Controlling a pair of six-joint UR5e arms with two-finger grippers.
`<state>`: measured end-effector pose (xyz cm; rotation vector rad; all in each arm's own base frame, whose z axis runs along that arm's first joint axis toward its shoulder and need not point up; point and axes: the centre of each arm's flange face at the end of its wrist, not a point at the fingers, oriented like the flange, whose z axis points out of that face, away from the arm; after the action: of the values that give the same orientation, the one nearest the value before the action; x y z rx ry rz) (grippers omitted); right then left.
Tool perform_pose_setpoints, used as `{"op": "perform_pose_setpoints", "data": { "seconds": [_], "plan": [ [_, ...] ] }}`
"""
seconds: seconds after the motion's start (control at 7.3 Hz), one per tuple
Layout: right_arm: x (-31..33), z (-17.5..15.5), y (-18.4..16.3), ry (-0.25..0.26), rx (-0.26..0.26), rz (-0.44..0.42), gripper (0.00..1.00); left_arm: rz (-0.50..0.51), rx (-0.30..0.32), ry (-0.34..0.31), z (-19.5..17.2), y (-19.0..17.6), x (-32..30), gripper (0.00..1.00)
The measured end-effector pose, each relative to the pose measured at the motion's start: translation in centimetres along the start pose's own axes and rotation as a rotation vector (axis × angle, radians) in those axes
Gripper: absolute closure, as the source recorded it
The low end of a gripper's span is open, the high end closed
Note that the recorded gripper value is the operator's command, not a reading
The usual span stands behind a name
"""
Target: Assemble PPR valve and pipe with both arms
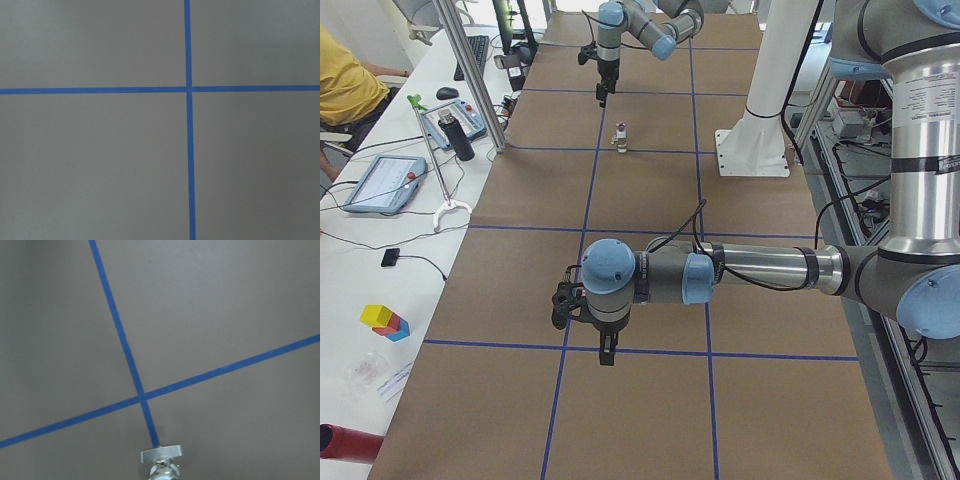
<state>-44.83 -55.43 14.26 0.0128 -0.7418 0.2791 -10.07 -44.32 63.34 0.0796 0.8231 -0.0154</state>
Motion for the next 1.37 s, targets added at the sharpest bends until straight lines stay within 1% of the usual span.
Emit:
{"op": "perform_pose_setpoints", "data": {
  "seconds": [0.14,0.27,0.41,0.55,0.69,0.82,0.96,1.1,1.37],
  "plan": [
    [4.4,0.0,-2.1,0.015,0.003,-0.059,0.00,-0.001,0.001,0.002,0.0,0.0,0.0,0.00],
    [9.6,-0.5,-4.4,0.020,0.003,-0.113,0.00,-0.003,0.001,0.003,-0.1,0.0,0.1,0.00],
    [15.1,-1.1,-6.4,0.020,-0.003,-0.171,0.00,-0.006,0.002,0.001,-0.1,-0.1,0.1,0.00],
    [21.4,-1.4,-8.2,0.031,-0.012,-0.244,0.00,-0.006,0.003,-0.002,-0.2,-0.2,0.2,0.00],
    [27.0,-1.2,-9.6,0.050,-0.025,-0.304,0.00,-0.001,0.002,-0.017,-0.2,-0.4,0.2,0.00],
    [32.5,-0.9,-10.7,0.066,-0.042,-0.351,0.00,0.015,-0.014,-0.053,0.4,-0.9,0.3,0.00],
    [37.9,-0.3,-11.4,0.077,-0.057,-0.388,0.00,0.037,-0.043,-0.093,1.5,-1.5,0.9,0.00],
    [43.8,0.5,-11.3,0.081,-0.069,-0.407,0.00,0.049,-0.065,-0.118,2.5,-2.1,1.0,0.00],
    [54.5,2.3,-9.5,0.089,-0.082,-0.413,0.00,0.035,-0.095,-0.125,4.0,-2.3,0.1,0.00]
  ]
}}
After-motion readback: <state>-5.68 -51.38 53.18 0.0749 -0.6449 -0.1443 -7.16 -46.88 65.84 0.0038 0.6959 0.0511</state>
